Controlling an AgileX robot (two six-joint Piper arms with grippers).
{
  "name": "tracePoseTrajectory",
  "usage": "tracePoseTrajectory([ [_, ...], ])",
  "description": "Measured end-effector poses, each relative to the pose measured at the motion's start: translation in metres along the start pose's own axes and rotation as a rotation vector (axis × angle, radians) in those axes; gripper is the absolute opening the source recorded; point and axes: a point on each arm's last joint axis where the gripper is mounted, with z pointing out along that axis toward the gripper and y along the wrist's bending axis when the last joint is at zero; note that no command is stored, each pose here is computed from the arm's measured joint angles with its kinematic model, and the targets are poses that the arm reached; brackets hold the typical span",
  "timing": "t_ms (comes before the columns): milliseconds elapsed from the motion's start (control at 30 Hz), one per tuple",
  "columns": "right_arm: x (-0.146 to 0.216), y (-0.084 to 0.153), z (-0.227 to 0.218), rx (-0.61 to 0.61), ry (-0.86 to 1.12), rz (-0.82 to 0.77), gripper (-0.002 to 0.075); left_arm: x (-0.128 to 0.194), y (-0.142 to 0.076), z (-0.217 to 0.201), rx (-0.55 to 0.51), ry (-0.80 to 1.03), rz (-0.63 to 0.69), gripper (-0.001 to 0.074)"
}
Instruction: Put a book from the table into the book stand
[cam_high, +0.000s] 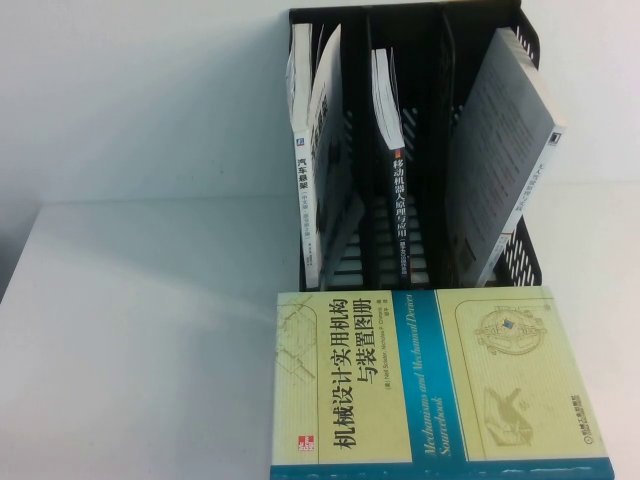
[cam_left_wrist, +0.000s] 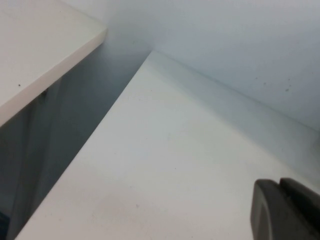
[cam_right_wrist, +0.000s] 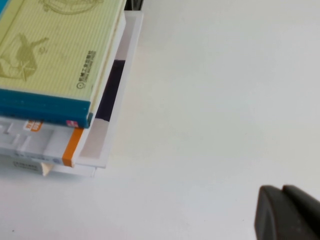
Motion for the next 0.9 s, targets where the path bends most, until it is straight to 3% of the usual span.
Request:
tracePoseTrajectory([
  [100, 0.0005, -0.0001, 0.0, 0.001, 0.005, 0.0, -0.0003, 0.0007, 0.0006, 0.0, -0.007, 0.008, 0.007, -0.0002],
  [333, 0.0015, -0.0001, 0.0006, 0.002, 0.014, 0.0, -0.0003, 0.0065, -0.0004, -0.0006, 0.008, 0.079, 0.198, -0.0002],
  [533, 0.0018, -0.0002, 0.0006, 0.003, 0.017, 0.0, -0.0003, 0.0087, -0.0041, -0.0011, 0.046, 0.106, 0.133, -0.0002],
  [900, 0.0027, -0.0002, 0.0012, 0.003, 0.024, -0.001, -0.0003, 0.0091, -0.0046, -0.0012, 0.051, 0.109, 0.132, -0.0002],
])
